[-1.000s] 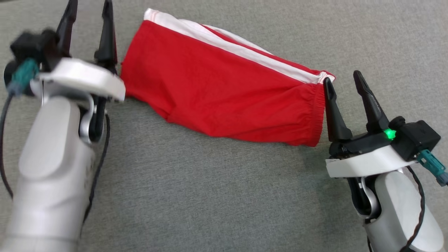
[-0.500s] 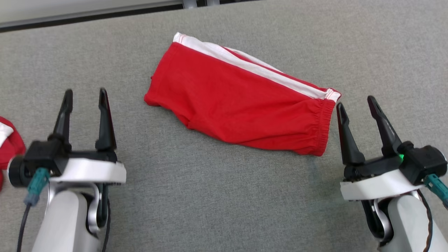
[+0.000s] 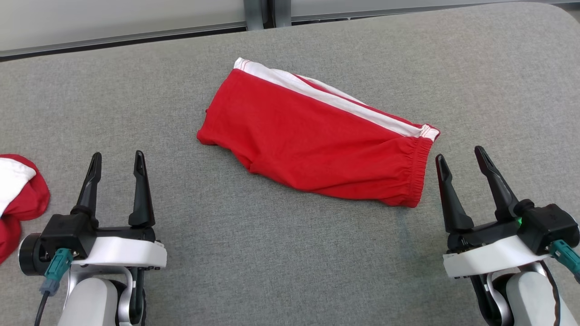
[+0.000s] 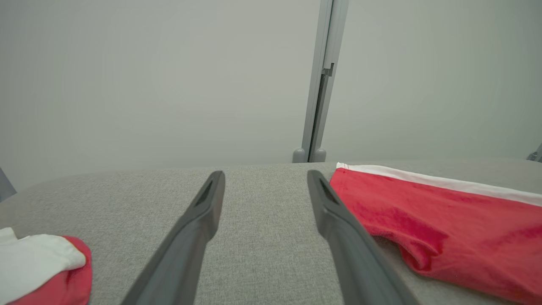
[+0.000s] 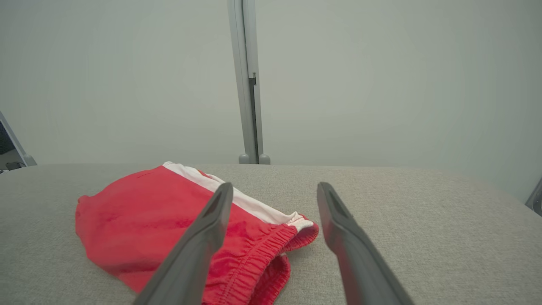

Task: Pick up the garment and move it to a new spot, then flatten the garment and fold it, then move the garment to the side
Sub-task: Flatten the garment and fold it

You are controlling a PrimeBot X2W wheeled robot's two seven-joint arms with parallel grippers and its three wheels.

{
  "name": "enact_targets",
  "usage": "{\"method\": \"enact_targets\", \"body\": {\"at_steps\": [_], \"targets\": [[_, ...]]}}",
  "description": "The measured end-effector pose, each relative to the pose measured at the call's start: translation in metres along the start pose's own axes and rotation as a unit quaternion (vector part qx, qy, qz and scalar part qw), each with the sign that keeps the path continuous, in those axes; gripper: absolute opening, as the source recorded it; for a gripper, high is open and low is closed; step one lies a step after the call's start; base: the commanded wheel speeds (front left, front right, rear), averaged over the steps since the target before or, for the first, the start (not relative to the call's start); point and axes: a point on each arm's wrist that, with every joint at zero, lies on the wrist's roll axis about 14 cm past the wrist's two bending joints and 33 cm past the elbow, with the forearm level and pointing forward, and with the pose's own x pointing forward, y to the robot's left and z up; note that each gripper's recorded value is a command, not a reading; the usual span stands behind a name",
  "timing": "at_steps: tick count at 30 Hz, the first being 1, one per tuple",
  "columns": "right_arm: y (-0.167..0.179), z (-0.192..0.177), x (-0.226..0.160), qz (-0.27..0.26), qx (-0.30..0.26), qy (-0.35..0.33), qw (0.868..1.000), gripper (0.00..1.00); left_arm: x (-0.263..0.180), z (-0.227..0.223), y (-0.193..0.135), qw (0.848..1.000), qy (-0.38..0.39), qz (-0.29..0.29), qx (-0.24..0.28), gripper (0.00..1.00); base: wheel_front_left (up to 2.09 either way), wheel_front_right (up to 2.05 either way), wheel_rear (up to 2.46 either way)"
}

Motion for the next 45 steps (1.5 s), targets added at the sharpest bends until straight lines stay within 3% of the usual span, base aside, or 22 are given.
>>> {"method": "enact_targets", "body": {"at_steps": [8, 14, 21, 31, 32, 33, 34, 38, 45], "targets": [[0.002, 0.000, 0.003, 0.001, 0.001, 0.000, 1.000, 1.00, 0.000, -0.006, -0.005, 1.000, 0.012, -0.009, -0.001, 1.00, 0.00, 0.00, 0.00], [0.007, -0.007, 0.012, 0.011, 0.006, 0.008, 1.000, 1.00, 0.033, -0.010, -0.043, 0.995, 0.031, -0.089, -0.005, 1.00, 0.00, 0.00, 0.00], [0.008, -0.015, 0.025, 0.018, 0.008, 0.012, 1.000, 1.00, 0.077, -0.039, -0.092, 0.978, 0.108, -0.177, -0.004, 1.00, 0.00, 0.00, 0.00], [-0.009, -0.039, 0.023, -0.012, 0.020, 0.036, 0.999, 1.00, 0.104, -0.121, -0.097, 0.944, 0.271, -0.187, 0.019, 1.00, 0.00, 0.00, 0.00], [-0.011, -0.041, 0.022, -0.015, 0.020, 0.038, 0.999, 1.00, 0.106, -0.123, -0.099, 0.942, 0.278, -0.186, 0.014, 0.95, 0.00, 0.00, 0.00], [-0.013, -0.042, 0.022, -0.018, 0.022, 0.039, 0.999, 1.00, 0.107, -0.126, -0.100, 0.940, 0.284, -0.186, 0.016, 0.25, 0.00, 0.00, 0.00], [-0.014, -0.043, 0.021, -0.020, 0.023, 0.040, 0.999, 1.00, 0.107, -0.126, -0.101, 0.939, 0.288, -0.186, 0.014, 0.00, 0.00, 0.00, 0.00], [-0.014, -0.043, 0.023, -0.020, 0.024, 0.038, 0.999, 1.00, 0.103, -0.126, -0.104, 0.939, 0.289, -0.189, 0.007, 0.00, 0.00, 0.00, 0.00], [-0.004, -0.038, 0.028, -0.003, 0.022, 0.027, 0.999, 1.00, 0.084, -0.119, -0.090, 0.952, 0.257, -0.162, -0.027, 0.00, 0.00, 0.00, 0.00]]}}
